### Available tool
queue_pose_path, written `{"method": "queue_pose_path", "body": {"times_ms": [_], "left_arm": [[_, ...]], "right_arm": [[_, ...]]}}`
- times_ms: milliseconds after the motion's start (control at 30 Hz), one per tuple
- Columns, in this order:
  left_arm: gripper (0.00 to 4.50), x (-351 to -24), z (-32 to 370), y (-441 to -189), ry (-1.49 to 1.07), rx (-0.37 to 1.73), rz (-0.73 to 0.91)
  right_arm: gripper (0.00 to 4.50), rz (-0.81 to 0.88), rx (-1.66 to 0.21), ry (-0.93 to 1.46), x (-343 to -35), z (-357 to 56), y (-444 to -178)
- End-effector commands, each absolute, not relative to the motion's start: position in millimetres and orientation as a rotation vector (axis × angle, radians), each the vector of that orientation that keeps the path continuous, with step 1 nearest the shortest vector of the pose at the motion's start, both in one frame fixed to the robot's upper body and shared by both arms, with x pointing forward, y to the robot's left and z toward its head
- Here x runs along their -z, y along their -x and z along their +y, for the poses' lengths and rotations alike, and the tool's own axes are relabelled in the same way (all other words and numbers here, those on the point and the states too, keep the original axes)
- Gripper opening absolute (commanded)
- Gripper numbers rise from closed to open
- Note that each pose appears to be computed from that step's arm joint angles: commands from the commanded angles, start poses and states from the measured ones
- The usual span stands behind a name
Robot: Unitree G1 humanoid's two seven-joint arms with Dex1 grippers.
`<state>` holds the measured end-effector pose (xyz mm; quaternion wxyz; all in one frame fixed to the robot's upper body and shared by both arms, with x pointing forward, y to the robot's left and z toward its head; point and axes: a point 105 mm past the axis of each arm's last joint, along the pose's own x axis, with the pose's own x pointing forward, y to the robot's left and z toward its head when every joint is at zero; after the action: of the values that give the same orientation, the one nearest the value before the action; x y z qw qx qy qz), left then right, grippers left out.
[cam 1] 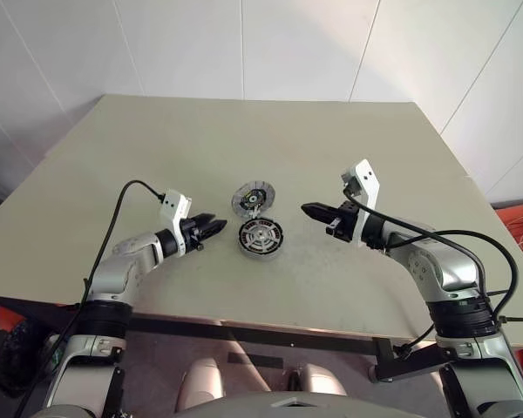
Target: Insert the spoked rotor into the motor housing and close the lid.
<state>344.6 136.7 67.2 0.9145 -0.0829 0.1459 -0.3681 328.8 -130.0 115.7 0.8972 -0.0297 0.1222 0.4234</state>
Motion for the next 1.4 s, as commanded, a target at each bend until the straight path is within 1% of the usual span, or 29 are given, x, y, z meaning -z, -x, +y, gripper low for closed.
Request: {"method": "queue_pose_path", "body": {"times_ms": [33,67,100,133,167,200,233,333,400,467,533,700,800,900,1000,1100,1233,1400], "left_arm": [[2.3,-86,134,-352,0.134,0.766,0.23],[2.3,-87,133,-352,0.132,0.77,0.226],[2.3,-88,132,-352,0.13,0.775,0.224],[2.3,-88,130,-351,0.126,0.782,0.224],[2.3,-87,130,-350,0.124,0.786,0.225],[2.3,-86,130,-350,0.121,0.788,0.227],[2.3,-84,130,-349,0.119,0.79,0.232],[2.3,-80,131,-345,0.1,0.797,0.232],[2.3,-74,130,-341,0.101,0.813,0.248],[2.3,-70,130,-339,0.109,0.824,0.267],[2.3,-69,131,-339,0.113,0.822,0.268],[2.3,-71,127,-340,0.127,0.844,0.267],[2.3,-72,123,-337,0.142,0.884,0.281],[2.3,-71,121,-332,0.15,0.911,0.299],[2.3,-71,121,-328,0.156,0.933,0.311],[2.3,-73,121,-324,0.154,0.944,0.317],[2.3,-75,125,-323,0.147,0.941,0.32],[2.3,-75,127,-322,0.144,0.933,0.322]], "right_arm": [[0.42,0.108,-0.95,0.311,-142,-125,-333],[0.62,0.084,-0.968,0.353,-145,-123,-333],[0.92,0.057,-0.988,0.398,-149,-120,-333],[1.27,0.03,-1.019,0.444,-151,-115,-331],[1.52,0.011,-1.04,0.474,-152,-112,-330],[1.92,-0.012,-1.057,0.499,-152,-108,-329],[2.22,-0.026,-1.1,0.519,-149,-104,-323],[2.22,0.012,-1.233,0.569,-135,-100,-308],[2.22,0.058,-1.31,0.653,-127,-100,-301],[2.22,0.084,-1.366,0.699,-126,-100,-296],[2.22,0.072,-1.417,0.719,-134,-94,-292],[2.22,0.054,-1.471,0.798,-143,-89,-298],[2.22,0.075,-1.482,0.851,-140,-86,-308],[2.22,0.091,-1.523,0.853,-130,-74,-312],[2.22,0.101,-1.568,0.833,-121,-62,-312],[2.22,0.117,-1.587,0.83,-113,-59,-312],[2.22,0.119,-1.594,0.836,-110,-58,-313],[2.22,0.13,-1.626,0.838,-104,-56,-306]]}}
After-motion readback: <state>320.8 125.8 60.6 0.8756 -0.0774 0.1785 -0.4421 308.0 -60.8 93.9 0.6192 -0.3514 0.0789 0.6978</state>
